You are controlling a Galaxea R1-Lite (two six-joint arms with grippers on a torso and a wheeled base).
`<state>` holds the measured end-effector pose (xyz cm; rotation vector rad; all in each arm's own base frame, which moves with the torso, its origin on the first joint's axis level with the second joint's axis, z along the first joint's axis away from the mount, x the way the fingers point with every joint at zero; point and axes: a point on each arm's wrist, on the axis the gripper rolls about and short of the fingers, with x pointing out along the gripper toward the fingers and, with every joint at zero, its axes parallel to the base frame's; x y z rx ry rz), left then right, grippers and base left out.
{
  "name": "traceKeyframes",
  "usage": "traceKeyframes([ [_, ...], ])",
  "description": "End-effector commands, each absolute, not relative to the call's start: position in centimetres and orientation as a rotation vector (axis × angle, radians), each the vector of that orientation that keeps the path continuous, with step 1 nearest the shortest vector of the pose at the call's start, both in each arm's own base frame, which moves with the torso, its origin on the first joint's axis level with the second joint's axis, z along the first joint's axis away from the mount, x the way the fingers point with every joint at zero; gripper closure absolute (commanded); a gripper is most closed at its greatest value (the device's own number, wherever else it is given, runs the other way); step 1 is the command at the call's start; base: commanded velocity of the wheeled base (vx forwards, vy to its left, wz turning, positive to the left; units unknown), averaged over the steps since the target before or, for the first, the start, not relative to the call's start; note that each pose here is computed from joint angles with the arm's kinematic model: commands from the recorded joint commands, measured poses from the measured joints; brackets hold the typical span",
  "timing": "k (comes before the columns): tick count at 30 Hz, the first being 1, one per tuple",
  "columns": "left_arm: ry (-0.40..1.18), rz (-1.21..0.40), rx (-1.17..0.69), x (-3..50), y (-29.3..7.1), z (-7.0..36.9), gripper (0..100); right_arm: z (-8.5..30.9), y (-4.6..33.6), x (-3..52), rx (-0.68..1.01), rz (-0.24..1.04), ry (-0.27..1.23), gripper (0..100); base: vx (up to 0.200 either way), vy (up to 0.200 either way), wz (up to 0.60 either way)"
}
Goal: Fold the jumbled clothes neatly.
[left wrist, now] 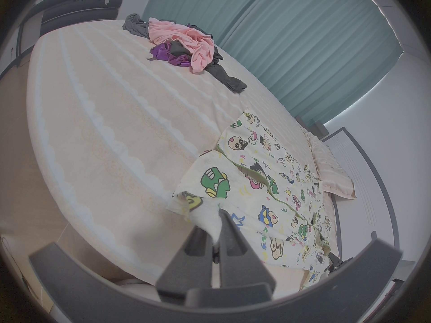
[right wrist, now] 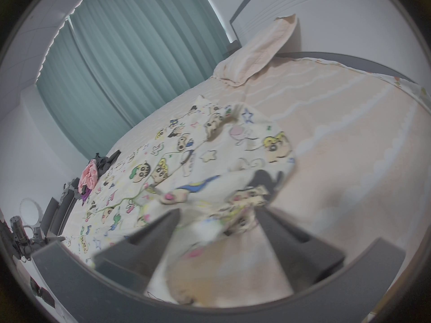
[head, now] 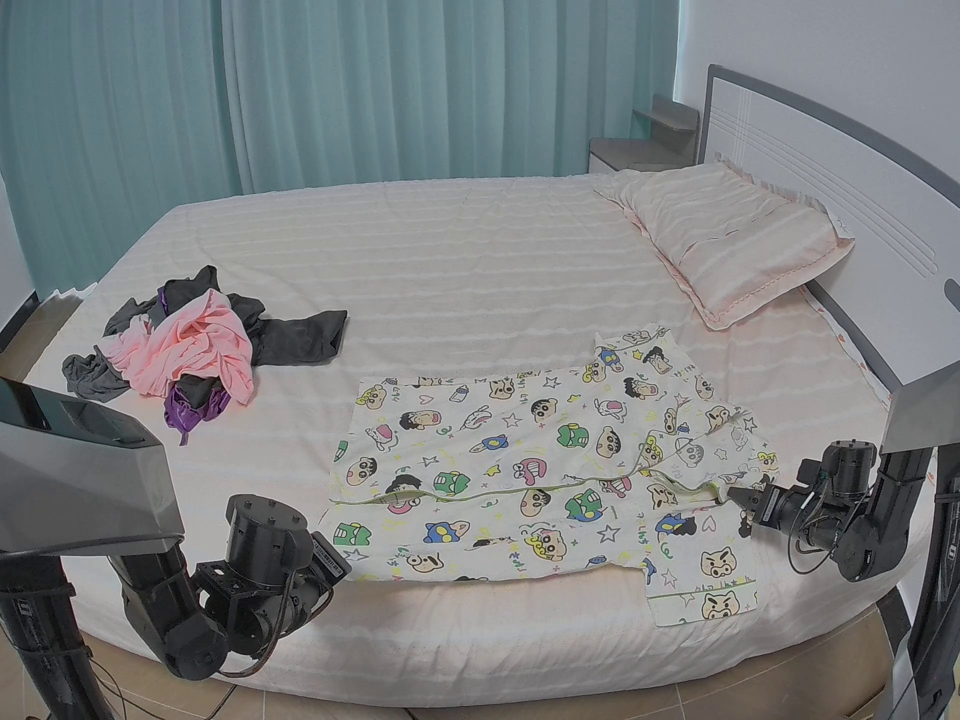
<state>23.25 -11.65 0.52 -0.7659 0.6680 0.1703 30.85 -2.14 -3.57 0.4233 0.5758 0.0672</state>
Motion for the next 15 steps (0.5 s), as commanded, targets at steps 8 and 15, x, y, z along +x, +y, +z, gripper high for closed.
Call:
traceKeyframes([
  [8,0.673,0.173,-0.764,23.3,-11.7,0.3,100,-1.9,-7.2,28.2,0.492,-0.073,0.532,0,0.000,0.000,0.00],
  [15,0.675,0.173,-0.765,23.3,-11.7,0.3,100,0.8,-5.7,23.8,0.533,0.090,0.574,0,0.000,0.000,0.00],
])
